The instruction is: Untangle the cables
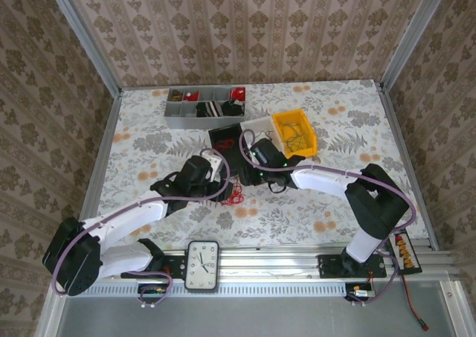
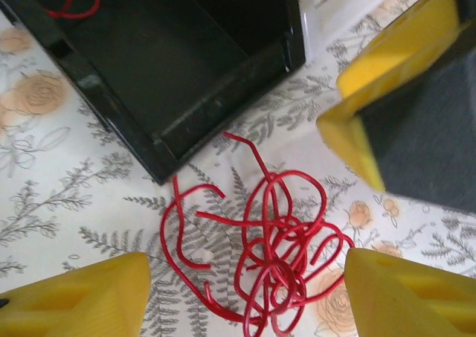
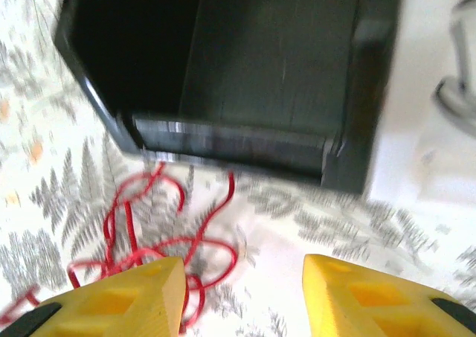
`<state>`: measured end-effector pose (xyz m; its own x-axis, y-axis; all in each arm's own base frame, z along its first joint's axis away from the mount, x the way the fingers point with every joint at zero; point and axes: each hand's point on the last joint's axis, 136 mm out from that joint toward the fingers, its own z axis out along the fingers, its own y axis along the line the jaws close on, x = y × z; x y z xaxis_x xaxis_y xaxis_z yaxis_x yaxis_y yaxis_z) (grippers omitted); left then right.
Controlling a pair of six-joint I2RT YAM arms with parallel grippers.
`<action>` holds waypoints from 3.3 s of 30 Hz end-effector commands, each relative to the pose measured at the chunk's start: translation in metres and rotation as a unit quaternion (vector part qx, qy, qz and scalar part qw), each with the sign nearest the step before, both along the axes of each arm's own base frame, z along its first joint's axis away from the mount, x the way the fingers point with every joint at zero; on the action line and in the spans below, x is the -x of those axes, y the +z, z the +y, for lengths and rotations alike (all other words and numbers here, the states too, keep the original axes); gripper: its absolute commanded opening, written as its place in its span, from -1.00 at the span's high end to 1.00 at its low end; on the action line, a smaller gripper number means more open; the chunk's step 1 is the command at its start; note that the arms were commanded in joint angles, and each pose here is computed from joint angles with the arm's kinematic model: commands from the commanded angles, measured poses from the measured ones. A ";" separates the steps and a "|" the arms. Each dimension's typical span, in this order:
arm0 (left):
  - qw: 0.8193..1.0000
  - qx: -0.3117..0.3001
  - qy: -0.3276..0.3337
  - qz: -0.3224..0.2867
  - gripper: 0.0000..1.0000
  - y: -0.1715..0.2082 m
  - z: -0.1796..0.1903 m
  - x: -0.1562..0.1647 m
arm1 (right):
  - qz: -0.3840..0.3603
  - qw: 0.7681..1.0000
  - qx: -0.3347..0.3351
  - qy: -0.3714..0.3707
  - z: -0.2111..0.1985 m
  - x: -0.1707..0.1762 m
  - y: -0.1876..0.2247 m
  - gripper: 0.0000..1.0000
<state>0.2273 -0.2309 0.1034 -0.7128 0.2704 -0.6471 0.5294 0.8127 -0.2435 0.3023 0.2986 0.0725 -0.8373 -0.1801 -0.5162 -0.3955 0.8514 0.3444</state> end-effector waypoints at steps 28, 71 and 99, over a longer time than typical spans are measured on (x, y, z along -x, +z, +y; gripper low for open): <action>0.998 -0.043 -0.028 0.030 1.00 -0.029 -0.011 -0.001 | 0.043 0.995 -0.029 0.090 0.024 0.032 -0.021 0.09; 0.906 -0.066 0.416 0.039 1.00 -0.027 0.164 -0.016 | 0.089 0.975 0.121 -0.166 -0.105 0.023 -0.071 0.80; 0.902 0.033 0.384 -0.195 1.00 0.172 0.168 -0.081 | 0.084 0.948 0.104 -0.289 -0.159 0.024 -0.074 0.75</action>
